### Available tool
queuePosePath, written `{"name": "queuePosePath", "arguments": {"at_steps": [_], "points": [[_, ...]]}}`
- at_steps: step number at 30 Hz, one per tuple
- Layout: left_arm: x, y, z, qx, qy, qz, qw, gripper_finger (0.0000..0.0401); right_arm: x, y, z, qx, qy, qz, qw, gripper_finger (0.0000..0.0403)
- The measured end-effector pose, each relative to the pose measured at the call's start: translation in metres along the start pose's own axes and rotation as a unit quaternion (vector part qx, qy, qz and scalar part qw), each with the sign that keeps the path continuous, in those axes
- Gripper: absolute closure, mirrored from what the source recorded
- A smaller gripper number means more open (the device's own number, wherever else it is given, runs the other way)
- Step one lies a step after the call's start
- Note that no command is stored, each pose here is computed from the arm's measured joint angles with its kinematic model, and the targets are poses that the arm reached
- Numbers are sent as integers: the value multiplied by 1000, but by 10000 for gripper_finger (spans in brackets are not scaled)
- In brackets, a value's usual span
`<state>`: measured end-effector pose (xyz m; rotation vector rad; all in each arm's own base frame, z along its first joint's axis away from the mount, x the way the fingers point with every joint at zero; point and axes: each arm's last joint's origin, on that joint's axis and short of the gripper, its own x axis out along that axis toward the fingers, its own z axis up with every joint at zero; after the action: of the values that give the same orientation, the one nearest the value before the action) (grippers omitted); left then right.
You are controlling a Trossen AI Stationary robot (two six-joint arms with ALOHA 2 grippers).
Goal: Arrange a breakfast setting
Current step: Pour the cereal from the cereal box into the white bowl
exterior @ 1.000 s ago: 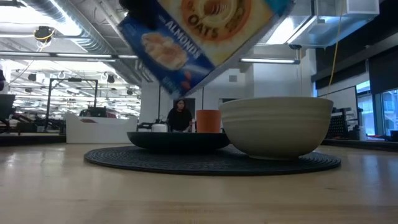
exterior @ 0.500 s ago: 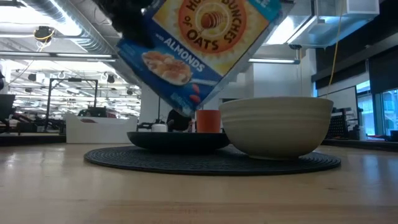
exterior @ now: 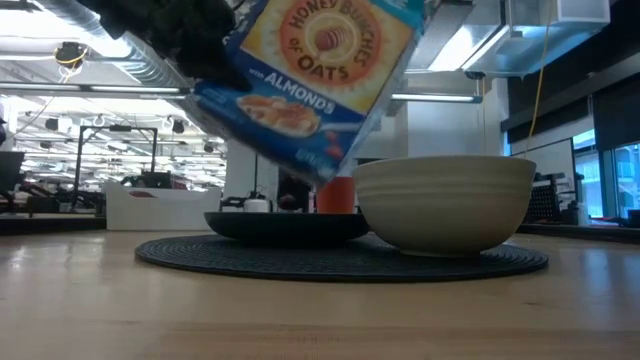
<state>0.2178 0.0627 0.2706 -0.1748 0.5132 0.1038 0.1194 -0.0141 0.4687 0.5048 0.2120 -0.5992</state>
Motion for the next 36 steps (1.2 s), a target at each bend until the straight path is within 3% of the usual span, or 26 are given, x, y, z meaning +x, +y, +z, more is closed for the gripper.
{"name": "queuePosePath", "arguments": {"at_steps": [6,12,18,29,36], "points": [[-13,12,10,10,-71,-24,997,401,6,-3,-16,6,50,47,998,129],[-19,18,24,37,-145,-70,986,401,48,13,-41,-13,19,145,989,129],[-21,20,28,43,-163,-85,982,401,85,30,-58,-44,-26,222,974,129],[-19,16,26,58,-155,-94,982,401,133,44,-63,-72,-48,229,970,129],[-18,11,26,86,-159,-101,978,401,134,41,-56,-56,-54,260,962,129]]}}
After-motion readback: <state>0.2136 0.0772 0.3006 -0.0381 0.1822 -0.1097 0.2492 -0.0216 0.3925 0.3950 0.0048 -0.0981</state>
